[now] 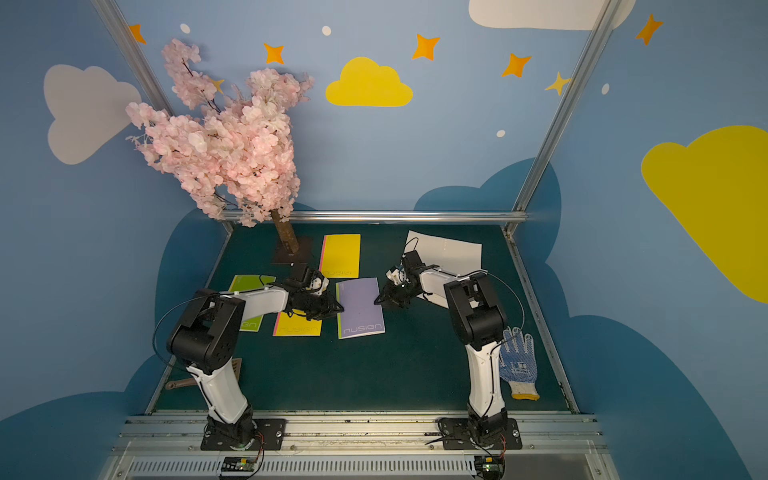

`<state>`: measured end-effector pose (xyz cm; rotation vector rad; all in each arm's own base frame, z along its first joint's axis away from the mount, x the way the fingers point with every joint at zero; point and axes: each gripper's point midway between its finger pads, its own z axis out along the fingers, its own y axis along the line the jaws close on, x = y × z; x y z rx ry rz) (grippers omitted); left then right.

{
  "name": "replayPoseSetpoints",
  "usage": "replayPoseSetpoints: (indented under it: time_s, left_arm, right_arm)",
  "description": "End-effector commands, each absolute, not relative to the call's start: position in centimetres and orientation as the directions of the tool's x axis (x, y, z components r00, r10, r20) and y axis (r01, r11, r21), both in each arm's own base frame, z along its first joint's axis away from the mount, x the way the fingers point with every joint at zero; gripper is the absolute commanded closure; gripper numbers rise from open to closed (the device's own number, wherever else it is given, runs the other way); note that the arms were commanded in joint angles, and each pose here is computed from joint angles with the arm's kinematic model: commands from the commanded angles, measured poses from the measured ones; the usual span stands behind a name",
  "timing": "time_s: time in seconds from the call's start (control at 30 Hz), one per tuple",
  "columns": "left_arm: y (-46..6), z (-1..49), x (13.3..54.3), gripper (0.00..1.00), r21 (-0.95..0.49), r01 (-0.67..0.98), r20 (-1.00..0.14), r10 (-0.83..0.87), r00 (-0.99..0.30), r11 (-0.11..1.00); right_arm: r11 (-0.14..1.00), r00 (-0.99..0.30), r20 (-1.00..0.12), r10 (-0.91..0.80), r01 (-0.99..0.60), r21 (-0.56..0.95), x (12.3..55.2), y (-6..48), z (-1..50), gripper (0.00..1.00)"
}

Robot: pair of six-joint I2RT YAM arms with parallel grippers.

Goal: Close the notebook
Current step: Move the notebook to the center of the board.

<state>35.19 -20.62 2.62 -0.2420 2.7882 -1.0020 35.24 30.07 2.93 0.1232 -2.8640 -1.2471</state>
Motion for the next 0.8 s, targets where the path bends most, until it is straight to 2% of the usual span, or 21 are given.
replayPoseSetpoints:
  time_s: [0.0, 0.77]
  left_arm:
    - [-21.1, 3.0, 33.8, 0.68, -0.64, -0.082, -0.084, -0.176, -0.981, 0.764]
    - [-19.2, 3.9, 35.3, 0.68, -0.606, -0.112, -0.074, -0.197, -0.978, 0.787]
  right_arm:
    - [0.677, -0.989, 0.041, -0.143, -0.067, 0.733, 31.9, 31.8, 2.1, 0.66]
    - [0.684, -0.984, 0.065, -0.164, -0.066, 0.726, 31.2, 32.7, 3.1, 0.66]
